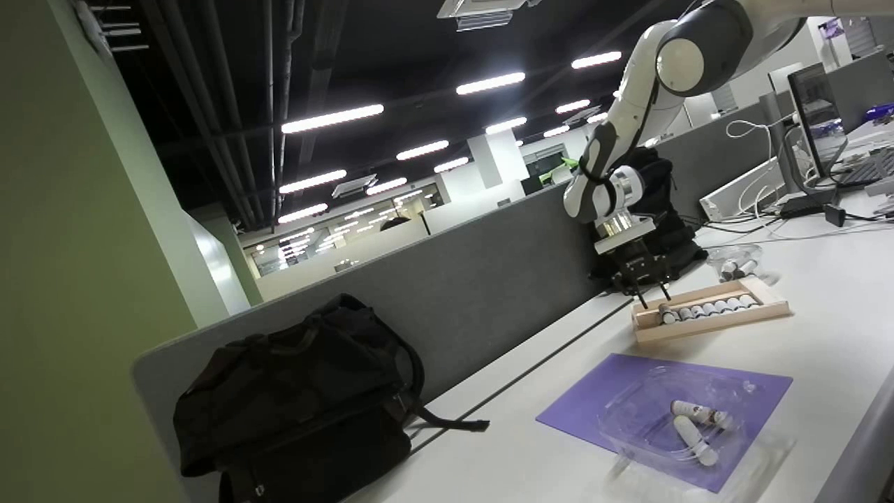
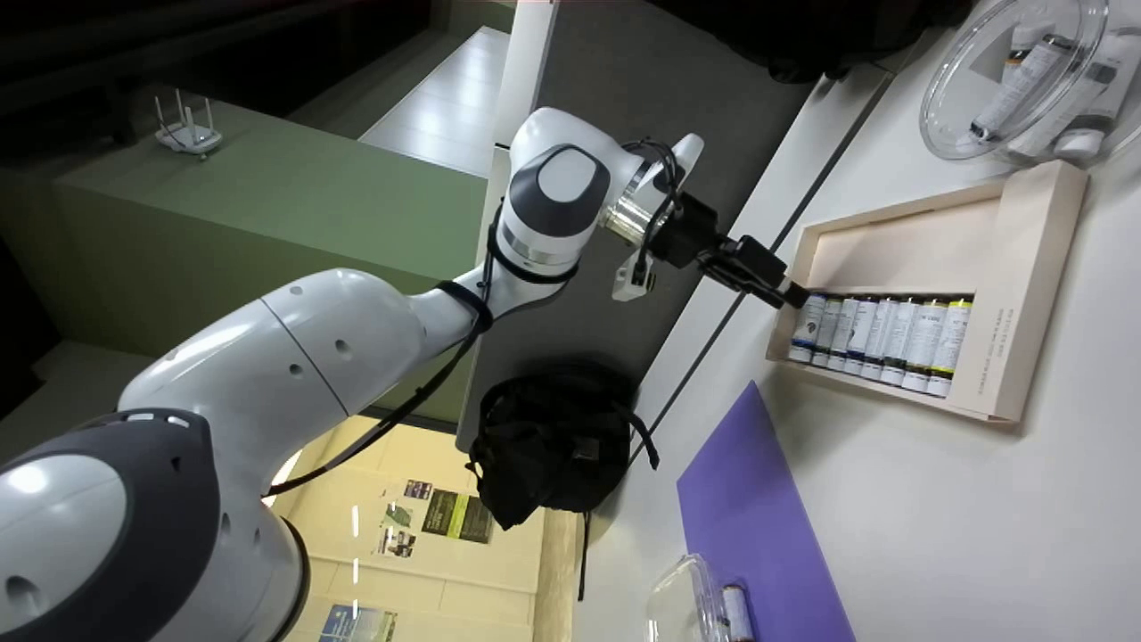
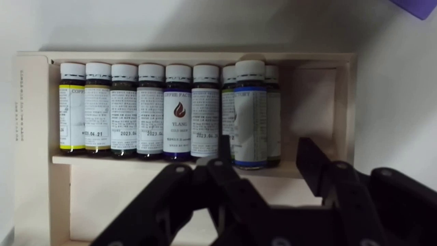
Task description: Take one bottle from the box from and place it on the table
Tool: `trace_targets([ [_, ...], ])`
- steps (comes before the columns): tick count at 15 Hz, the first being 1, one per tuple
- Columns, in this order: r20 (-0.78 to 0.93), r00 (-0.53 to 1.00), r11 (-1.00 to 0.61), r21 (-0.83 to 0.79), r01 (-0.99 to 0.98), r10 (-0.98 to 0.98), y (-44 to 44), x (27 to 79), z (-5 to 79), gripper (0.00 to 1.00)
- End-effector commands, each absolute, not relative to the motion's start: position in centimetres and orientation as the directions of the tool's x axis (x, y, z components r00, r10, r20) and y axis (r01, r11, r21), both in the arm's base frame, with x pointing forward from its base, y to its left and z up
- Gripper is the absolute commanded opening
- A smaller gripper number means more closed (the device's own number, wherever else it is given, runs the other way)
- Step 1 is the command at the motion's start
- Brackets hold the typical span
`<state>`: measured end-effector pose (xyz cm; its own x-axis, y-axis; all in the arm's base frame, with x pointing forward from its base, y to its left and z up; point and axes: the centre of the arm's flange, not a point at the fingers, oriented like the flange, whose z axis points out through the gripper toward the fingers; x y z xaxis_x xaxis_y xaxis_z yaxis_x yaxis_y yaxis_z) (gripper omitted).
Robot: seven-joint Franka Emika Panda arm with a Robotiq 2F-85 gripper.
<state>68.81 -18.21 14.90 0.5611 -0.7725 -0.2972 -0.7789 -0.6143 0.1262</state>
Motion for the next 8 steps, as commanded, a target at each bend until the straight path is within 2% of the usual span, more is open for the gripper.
trace_targets([
  [1,-0.332,0.554,-0.622,0.147,-0.769,-0.764,-18.3,68.5,14.8,0.84],
  [2,-0.337,0.553,-0.623,0.15,-0.767,-0.762,-18.3,68.4,14.6,0.9],
  [3,-0.332,0.558,-0.627,0.152,-0.764,-0.761,-18.3,68.4,14.4,0.47],
  [4,-0.328,0.56,-0.628,0.155,-0.763,-0.761,-18.2,68.3,14.2,0.53],
  [5,-0.324,0.561,-0.628,0.157,-0.762,-0.761,-18.2,68.3,14.0,0.53],
  [8,-0.333,0.562,-0.633,0.165,-0.756,-0.757,-18.0,68.2,13.2,0.3],
])
